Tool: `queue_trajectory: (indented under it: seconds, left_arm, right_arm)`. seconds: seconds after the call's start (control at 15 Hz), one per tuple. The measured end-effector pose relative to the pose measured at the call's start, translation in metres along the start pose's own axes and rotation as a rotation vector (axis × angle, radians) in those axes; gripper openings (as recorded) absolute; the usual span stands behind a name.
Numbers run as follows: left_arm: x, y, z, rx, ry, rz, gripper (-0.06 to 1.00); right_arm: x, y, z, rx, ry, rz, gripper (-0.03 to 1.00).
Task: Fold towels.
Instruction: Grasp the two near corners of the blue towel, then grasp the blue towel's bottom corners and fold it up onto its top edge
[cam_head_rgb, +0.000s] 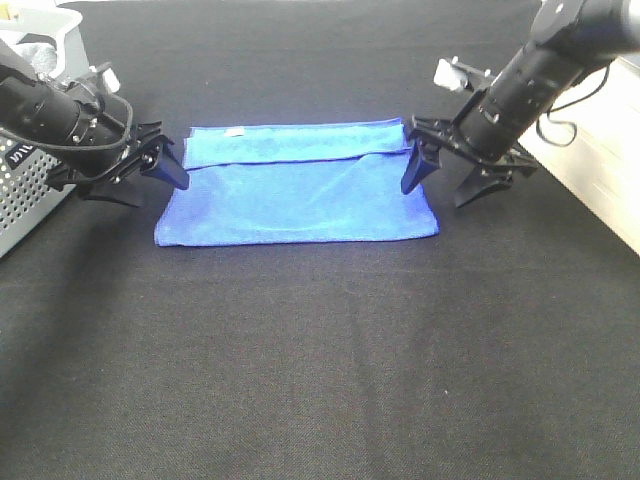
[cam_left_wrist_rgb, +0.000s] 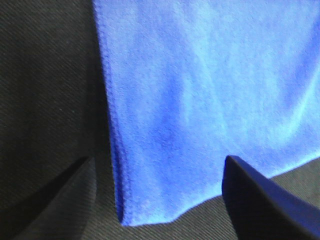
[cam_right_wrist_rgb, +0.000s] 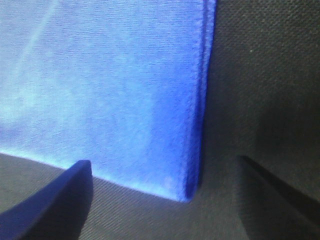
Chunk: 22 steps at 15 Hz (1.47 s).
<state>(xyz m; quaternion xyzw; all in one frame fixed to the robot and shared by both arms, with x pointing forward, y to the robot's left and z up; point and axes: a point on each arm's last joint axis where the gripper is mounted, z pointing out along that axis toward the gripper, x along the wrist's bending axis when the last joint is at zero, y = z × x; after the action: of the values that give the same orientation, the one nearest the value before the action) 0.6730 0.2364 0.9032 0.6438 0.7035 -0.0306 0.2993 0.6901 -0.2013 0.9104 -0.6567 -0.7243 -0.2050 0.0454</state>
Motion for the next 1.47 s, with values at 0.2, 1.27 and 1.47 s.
queue_trajectory:
  seconds: [0.2,1.27,1.47]
  left_arm:
    - [0.011,-0.01,0.024,0.05,-0.005,-0.06,0.68]
    - [-0.028,-0.026,0.015,0.226,-0.031,0.037,0.03]
    - [-0.023,-0.066,0.0,0.313,0.011,0.0,0.03]
  right_arm:
    - [-0.005,-0.003,0.017,0.022,0.011,0.003,0.7]
    - [0.0,-0.023,0.007,0.111,0.049,0.077,0.0]
    - [-0.005,-0.075,0.006,0.193,0.028,0.124,0.0]
